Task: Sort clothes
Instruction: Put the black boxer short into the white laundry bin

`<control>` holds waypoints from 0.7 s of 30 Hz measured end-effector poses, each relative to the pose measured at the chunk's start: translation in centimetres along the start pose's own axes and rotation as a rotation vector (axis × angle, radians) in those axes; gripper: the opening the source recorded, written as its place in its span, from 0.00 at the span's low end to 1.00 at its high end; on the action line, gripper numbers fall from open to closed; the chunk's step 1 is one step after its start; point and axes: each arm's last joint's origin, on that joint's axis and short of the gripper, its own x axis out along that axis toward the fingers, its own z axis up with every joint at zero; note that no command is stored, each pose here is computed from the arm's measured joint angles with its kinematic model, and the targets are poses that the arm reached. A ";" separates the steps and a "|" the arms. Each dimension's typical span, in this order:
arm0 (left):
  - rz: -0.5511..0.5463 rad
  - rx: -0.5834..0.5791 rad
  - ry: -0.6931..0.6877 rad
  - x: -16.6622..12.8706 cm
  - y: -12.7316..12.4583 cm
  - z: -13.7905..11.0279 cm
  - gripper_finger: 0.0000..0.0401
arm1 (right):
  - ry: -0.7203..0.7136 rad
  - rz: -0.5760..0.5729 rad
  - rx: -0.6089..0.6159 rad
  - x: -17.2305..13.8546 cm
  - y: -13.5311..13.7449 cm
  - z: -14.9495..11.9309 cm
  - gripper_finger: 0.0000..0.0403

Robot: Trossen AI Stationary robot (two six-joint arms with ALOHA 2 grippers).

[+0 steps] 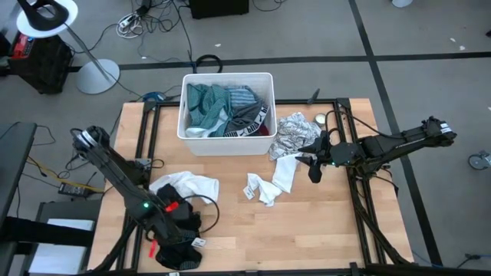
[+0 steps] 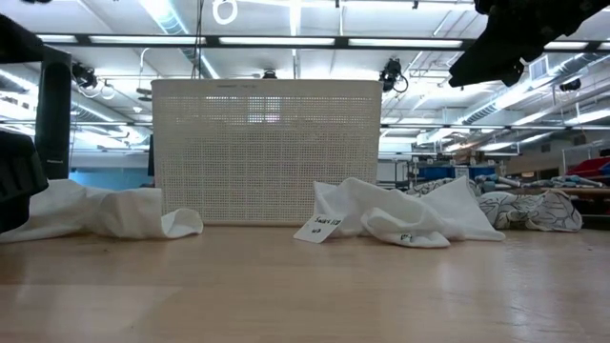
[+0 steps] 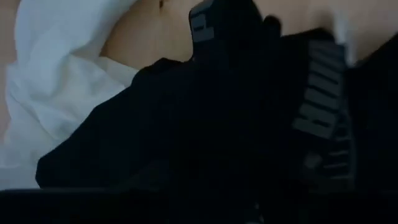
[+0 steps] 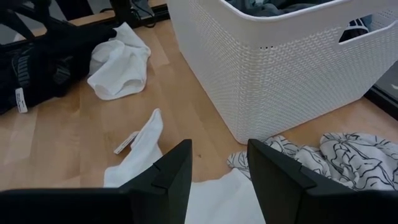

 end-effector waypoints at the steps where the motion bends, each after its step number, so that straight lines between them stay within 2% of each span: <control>1: 0.007 0.003 0.016 0.4 -0.2 0.1 0.41 | 0.000 0.000 0.000 0.0 0.0 0.0 0.39; 3: 0.012 -0.011 0.053 1.0 -0.4 0.1 0.39 | 0.000 0.000 0.000 0.0 0.0 0.0 0.39; 5: 0.011 -0.039 0.076 1.2 -0.5 0.1 0.33 | 0.000 0.000 0.000 0.0 0.0 0.0 0.39; 9: -0.003 -0.093 0.074 0.7 -0.7 0.3 0.10 | 0.000 0.000 0.000 0.0 0.0 0.0 0.39; 11: -0.027 -0.101 0.060 -0.1 -0.8 0.5 0.03 | 0.000 0.000 0.000 0.0 0.0 0.0 0.39; 13: -0.040 -0.109 0.038 -1.2 -1.0 0.8 0.03 | 0.000 0.000 0.003 0.0 0.0 0.0 0.39; 16: 0.003 -0.123 0.026 -3.4 -0.8 1.2 0.01 | 0.000 0.000 0.011 0.0 0.0 0.0 0.39; 21: 0.075 -0.149 -0.078 -8.3 -0.2 2.1 0.01 | 0.000 0.000 0.014 0.0 0.0 0.0 0.39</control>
